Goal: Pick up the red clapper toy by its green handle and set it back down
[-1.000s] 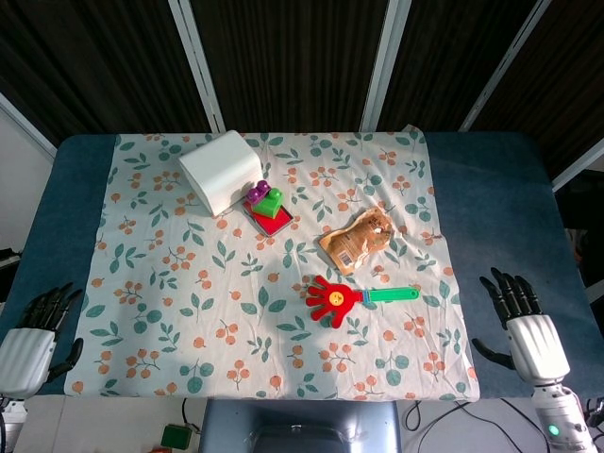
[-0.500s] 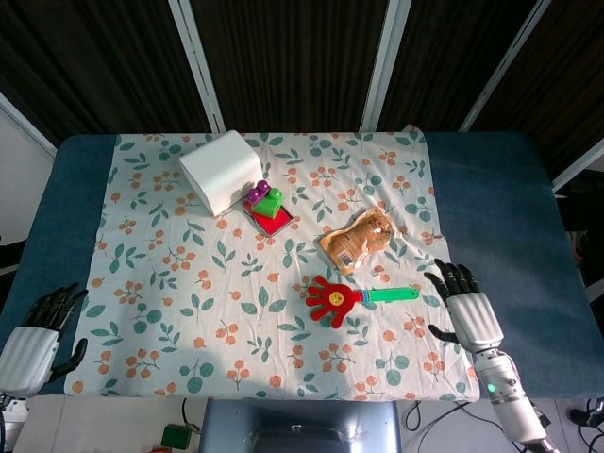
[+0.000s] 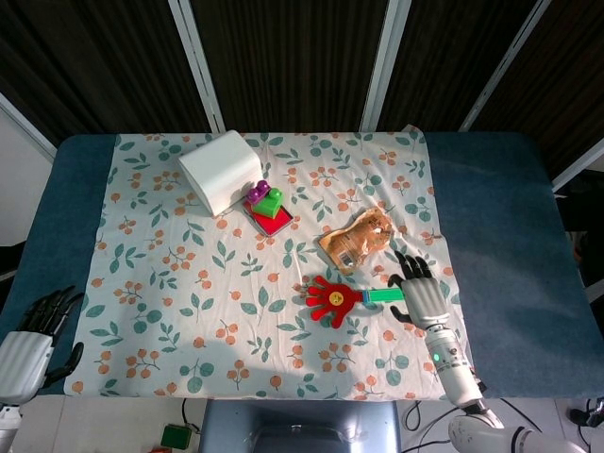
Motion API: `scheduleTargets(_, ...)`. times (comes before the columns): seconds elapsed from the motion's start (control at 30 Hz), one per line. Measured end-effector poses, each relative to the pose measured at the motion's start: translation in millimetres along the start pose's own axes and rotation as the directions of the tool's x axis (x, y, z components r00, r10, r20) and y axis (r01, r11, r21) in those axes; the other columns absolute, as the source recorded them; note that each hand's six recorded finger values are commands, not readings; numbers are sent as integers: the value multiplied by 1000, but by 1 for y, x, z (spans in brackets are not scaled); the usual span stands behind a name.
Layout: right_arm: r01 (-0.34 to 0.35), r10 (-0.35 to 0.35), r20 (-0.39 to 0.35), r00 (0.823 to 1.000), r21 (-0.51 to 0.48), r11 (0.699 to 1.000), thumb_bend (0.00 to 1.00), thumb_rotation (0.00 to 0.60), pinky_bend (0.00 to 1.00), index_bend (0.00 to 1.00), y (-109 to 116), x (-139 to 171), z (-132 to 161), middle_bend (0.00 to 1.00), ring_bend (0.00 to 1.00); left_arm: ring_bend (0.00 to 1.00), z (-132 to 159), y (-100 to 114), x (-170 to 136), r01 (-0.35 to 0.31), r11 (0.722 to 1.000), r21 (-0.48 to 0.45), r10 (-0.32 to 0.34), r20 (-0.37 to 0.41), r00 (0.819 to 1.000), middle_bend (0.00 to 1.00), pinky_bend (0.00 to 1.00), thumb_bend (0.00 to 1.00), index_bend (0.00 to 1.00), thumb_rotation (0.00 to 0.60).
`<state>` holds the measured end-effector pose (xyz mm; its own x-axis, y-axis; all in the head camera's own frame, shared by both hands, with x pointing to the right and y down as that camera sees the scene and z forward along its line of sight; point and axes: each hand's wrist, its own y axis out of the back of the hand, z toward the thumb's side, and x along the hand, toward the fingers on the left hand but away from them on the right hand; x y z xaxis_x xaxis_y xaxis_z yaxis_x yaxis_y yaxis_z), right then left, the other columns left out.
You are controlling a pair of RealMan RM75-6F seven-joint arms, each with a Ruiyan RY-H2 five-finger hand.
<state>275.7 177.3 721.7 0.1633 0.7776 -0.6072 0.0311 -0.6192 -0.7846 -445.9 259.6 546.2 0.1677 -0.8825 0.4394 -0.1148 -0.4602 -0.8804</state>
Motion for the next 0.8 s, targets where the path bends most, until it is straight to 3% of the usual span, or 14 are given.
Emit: scheduleTargets(0.8,-24,24,-20,1000,-34,999,398,600,0,572,-12,-22,23,20,0,14,1,0,-1,0,1000,3,0,3,1000,0,110,466,0,600)
